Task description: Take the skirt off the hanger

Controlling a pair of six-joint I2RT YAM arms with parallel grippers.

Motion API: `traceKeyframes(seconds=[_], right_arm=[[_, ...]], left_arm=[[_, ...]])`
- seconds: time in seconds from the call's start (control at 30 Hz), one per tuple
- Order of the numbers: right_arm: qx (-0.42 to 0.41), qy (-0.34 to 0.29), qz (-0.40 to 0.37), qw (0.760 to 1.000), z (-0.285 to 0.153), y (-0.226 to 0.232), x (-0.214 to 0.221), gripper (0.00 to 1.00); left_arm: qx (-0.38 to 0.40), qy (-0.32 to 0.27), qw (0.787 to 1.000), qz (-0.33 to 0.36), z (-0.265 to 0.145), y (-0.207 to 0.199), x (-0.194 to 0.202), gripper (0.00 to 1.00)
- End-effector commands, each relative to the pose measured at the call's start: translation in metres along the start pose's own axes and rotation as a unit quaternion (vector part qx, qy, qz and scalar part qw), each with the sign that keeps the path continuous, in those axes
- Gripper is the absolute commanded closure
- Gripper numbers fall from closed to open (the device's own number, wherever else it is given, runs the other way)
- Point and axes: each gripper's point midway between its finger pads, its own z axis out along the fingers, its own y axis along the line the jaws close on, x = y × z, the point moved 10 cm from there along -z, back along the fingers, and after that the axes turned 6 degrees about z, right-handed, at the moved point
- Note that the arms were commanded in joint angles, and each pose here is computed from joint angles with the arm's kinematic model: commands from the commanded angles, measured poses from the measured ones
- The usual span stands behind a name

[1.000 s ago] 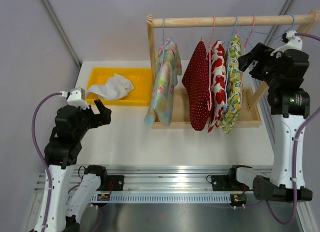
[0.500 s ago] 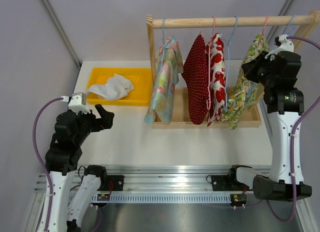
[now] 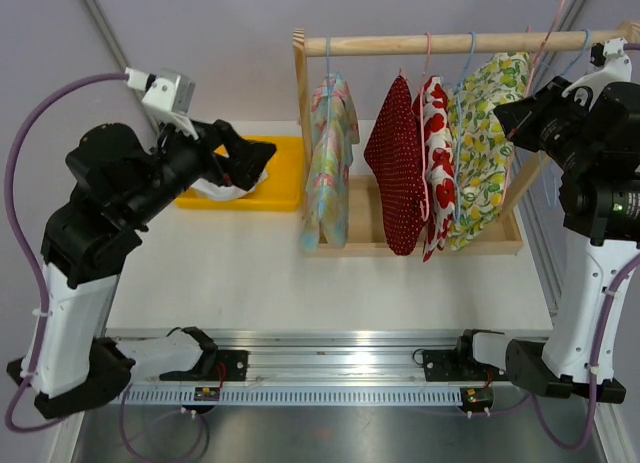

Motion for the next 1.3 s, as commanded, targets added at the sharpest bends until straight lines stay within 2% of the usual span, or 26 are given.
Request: traceKeyframes(seconds=[0.0,0.1,0.17,0.2,0.23,0.37,0.4,0.5,0.77,0.93,0.97,1.03,1.2,1.27], right_arm=[[-0.092,-0.02,-0.007,0.996,-0.024,0.028,-0.015,1.0],[-0.114,0.004,0.002,0.994,-0.033,0.032,-0.008,1.0],[-0.124,0.019,0.007,0.992,-0.04,0.033,-0.002,1.0],[-0.131,0.03,0.011,0.991,-0.043,0.034,0.002,1.0],[-0.132,0.036,0.015,0.991,-0.046,0.034,0.004,1.0],[-0.162,0.025,0.041,0.986,-0.079,0.041,0.018,1.0],[-0.166,0.038,0.061,0.984,-0.08,0.039,0.026,1.0],[-0.169,0.025,0.073,0.983,-0.102,0.041,0.036,1.0],[-0.172,0.001,0.087,0.981,-0.146,0.043,0.053,1.0],[-0.173,0.003,0.09,0.981,-0.151,0.043,0.057,1.0],[-0.174,0.002,0.09,0.981,-0.153,0.044,0.056,1.0],[-0.18,-0.002,0.089,0.98,-0.158,0.047,0.055,1.0],[-0.193,-0.013,0.084,0.978,-0.17,0.054,0.049,1.0],[-0.199,-0.013,0.083,0.977,-0.176,0.057,0.048,1.0]], left_arm=[[0.041,0.001,0.998,0.043,0.014,-0.036,-0.023,0.01],[0.136,0.008,0.988,0.074,0.045,-0.089,-0.025,0.01],[0.187,0.022,0.977,0.096,0.062,-0.125,-0.008,0.01],[0.212,0.004,0.973,0.09,0.066,-0.138,-0.009,0.01],[0.235,0.01,0.968,0.084,0.072,-0.15,0.0,0.01],[0.31,0.026,0.948,0.066,0.092,-0.184,0.036,0.01],[0.32,0.016,0.945,0.063,0.094,-0.191,0.037,0.01],[0.354,0.02,0.933,0.067,0.093,-0.214,0.049,0.01],[0.4,0.026,0.913,0.071,0.079,-0.246,0.06,0.01],[0.452,0.042,0.889,0.063,0.062,-0.263,0.078,0.01],[0.457,0.052,0.885,0.067,0.062,-0.266,0.089,0.03],[0.474,0.058,0.877,0.061,0.059,-0.275,0.099,0.13],[0.51,0.075,0.856,0.037,0.061,-0.291,0.122,0.13],[0.512,0.075,0.855,0.038,0.062,-0.295,0.125,0.16]])
